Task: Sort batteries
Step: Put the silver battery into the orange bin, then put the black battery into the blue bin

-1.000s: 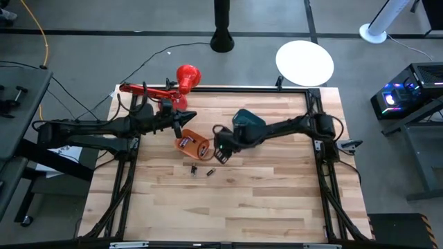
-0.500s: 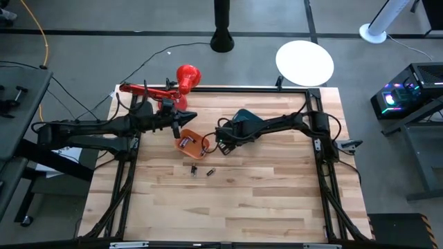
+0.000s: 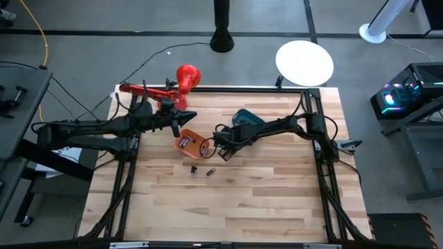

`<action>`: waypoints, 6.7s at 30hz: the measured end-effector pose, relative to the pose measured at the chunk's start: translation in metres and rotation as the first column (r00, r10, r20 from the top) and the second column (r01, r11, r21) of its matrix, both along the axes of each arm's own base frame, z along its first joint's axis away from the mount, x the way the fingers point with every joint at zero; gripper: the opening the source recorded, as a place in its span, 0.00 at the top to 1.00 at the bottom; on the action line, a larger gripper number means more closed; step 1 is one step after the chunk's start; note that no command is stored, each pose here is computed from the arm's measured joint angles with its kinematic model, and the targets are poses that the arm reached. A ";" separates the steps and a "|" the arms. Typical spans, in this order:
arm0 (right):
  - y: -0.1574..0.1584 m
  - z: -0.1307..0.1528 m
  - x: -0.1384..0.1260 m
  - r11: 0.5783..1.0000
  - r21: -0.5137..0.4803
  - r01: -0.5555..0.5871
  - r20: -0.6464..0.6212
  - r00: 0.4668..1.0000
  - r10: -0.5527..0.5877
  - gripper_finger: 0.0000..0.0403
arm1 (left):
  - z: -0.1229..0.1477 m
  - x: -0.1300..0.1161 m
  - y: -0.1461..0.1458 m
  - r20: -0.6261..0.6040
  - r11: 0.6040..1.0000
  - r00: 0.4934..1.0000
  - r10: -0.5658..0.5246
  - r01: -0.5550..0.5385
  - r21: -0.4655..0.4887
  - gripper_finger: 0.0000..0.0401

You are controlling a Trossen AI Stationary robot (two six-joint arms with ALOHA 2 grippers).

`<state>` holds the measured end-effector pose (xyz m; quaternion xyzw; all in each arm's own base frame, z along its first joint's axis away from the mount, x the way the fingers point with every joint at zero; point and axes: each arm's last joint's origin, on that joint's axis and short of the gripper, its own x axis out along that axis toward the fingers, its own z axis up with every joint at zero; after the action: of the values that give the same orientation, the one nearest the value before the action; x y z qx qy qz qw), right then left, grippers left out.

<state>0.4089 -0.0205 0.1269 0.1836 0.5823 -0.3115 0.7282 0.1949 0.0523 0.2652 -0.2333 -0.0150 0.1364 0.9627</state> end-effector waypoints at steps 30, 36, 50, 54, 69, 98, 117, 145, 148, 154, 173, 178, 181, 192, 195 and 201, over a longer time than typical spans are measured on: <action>0.004 0.071 0.047 0.983 0.034 -0.178 0.677 0.728 0.108 0.71 | 0.020 -0.030 -0.009 0.080 0.999 0.996 0.039 -0.039 0.004 1.00; -0.008 0.089 0.034 0.963 0.092 -0.254 0.658 0.741 0.133 0.52 | 0.013 -0.033 -0.013 -0.013 1.000 1.000 0.013 -0.013 0.009 1.00; 0.002 0.162 -0.048 0.959 0.020 -0.284 0.391 0.885 0.254 0.49 | -0.032 -0.052 -0.052 -0.447 0.972 0.865 -0.230 0.181 -0.151 1.00; 0.018 0.158 -0.050 0.955 0.000 -0.297 0.341 0.898 0.279 0.49 | -0.049 -0.041 -0.082 -0.529 0.928 0.762 -0.372 0.301 -0.219 1.00; 0.019 0.151 -0.072 0.985 -0.014 -0.171 0.126 0.977 0.172 0.49 | -0.078 0.032 -0.144 -0.677 0.959 0.688 -0.261 0.105 -0.263 0.90; 0.001 0.260 -0.214 0.955 -0.283 -0.090 0.188 0.971 0.147 0.49 | -0.136 0.068 -0.115 -0.901 0.769 0.432 -0.036 -0.564 -0.302 0.57; 0.001 0.264 -0.224 0.949 -0.296 -0.108 0.181 0.969 0.167 0.49 | -0.077 0.051 -0.130 -0.916 0.877 0.401 0.018 -0.446 -0.178 0.93; 0.000 0.271 -0.213 0.954 -0.151 0.258 0.477 0.865 -0.158 0.49 | -0.003 0.150 0.025 -0.478 0.979 0.877 0.050 0.051 0.195 0.93; 0.000 0.274 -0.209 0.948 -0.137 0.286 0.527 0.832 -0.175 0.49 | -0.017 0.180 0.041 -0.465 0.972 0.885 0.006 0.103 0.210 0.93; -0.001 0.276 -0.206 0.940 -0.146 0.309 0.567 0.804 -0.177 0.49 | -0.039 0.234 0.060 -0.459 0.969 0.888 -0.016 0.127 0.212 0.92; -0.001 0.275 -0.207 0.950 -0.235 0.204 0.499 0.865 -0.062 0.49 | 0.011 0.200 0.001 -0.722 0.931 0.624 -0.298 0.356 -0.076 0.48; -0.001 0.275 -0.208 0.954 -0.244 0.174 0.479 0.877 -0.037 0.49 | -0.007 0.165 -0.076 -0.721 0.932 0.628 -0.292 0.356 -0.068 0.53; -0.001 0.274 -0.208 0.956 -0.239 0.167 0.473 0.880 -0.036 0.49 | -0.038 0.143 -0.112 -0.767 0.946 0.589 -0.255 0.317 -0.070 0.55; 0.000 0.274 -0.208 0.957 -0.263 0.127 0.450 0.893 0.005 0.49 | -0.089 0.144 -0.142 -0.843 0.958 0.499 -0.203 0.281 -0.064 0.55; 0.000 0.274 -0.208 0.956 -0.265 0.124 0.448 0.894 0.008 0.49 | -0.102 0.145 -0.142 -0.864 0.970 0.463 -0.195 0.223 -0.100 0.55; 0.000 0.274 -0.209 0.956 -0.272 0.113 0.436 0.900 0.018 0.49 | -0.126 0.143 -0.144 -0.901 0.975 0.376 -0.219 0.111 -0.191 0.55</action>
<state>0.1999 -0.0209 0.4005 0.1535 0.3487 -0.3627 0.8505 0.3379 -0.0914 0.1397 -0.1668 0.5468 0.1459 0.8074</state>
